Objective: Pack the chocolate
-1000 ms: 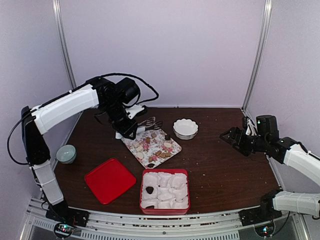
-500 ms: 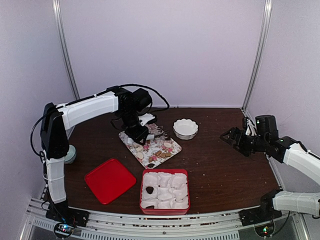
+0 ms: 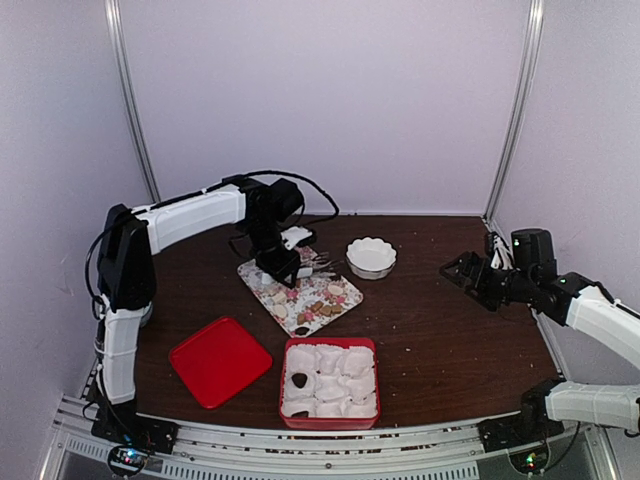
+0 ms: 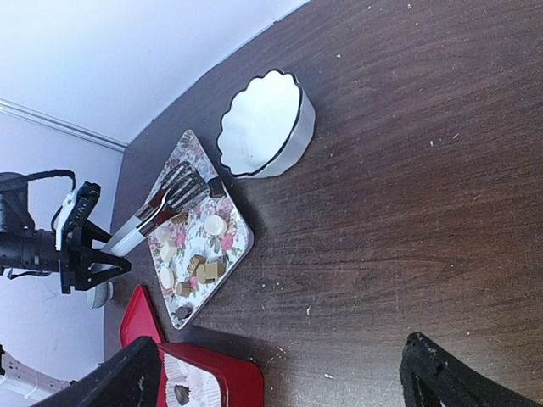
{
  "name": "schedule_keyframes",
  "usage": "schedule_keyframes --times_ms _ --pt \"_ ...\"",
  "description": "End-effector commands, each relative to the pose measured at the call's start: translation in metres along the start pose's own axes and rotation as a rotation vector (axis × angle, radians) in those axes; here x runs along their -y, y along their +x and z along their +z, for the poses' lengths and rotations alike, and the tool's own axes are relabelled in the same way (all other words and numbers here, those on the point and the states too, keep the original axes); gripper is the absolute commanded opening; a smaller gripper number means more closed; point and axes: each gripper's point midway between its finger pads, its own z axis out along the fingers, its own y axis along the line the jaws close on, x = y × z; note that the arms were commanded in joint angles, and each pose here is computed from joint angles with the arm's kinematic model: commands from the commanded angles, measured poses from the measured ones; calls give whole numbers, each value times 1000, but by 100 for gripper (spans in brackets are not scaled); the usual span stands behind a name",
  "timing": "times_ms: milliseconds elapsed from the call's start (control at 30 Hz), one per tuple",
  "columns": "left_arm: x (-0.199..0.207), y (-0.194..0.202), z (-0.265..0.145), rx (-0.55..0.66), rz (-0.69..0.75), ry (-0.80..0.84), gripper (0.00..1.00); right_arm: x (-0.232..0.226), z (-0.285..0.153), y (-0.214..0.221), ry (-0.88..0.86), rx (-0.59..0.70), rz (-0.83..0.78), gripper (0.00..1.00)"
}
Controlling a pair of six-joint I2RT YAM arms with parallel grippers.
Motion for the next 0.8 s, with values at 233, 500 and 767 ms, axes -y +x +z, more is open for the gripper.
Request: schedule_keyframes --times_ms 233,500,767 --pt "-1 -12 21 9 22 37 38 -5 2 -7 -17 16 9 100" --pt "-4 -17 15 29 14 39 30 -4 4 -7 -11 10 7 100" --pt "-11 -17 -10 73 -3 29 22 -6 5 -9 -17 12 6 100"
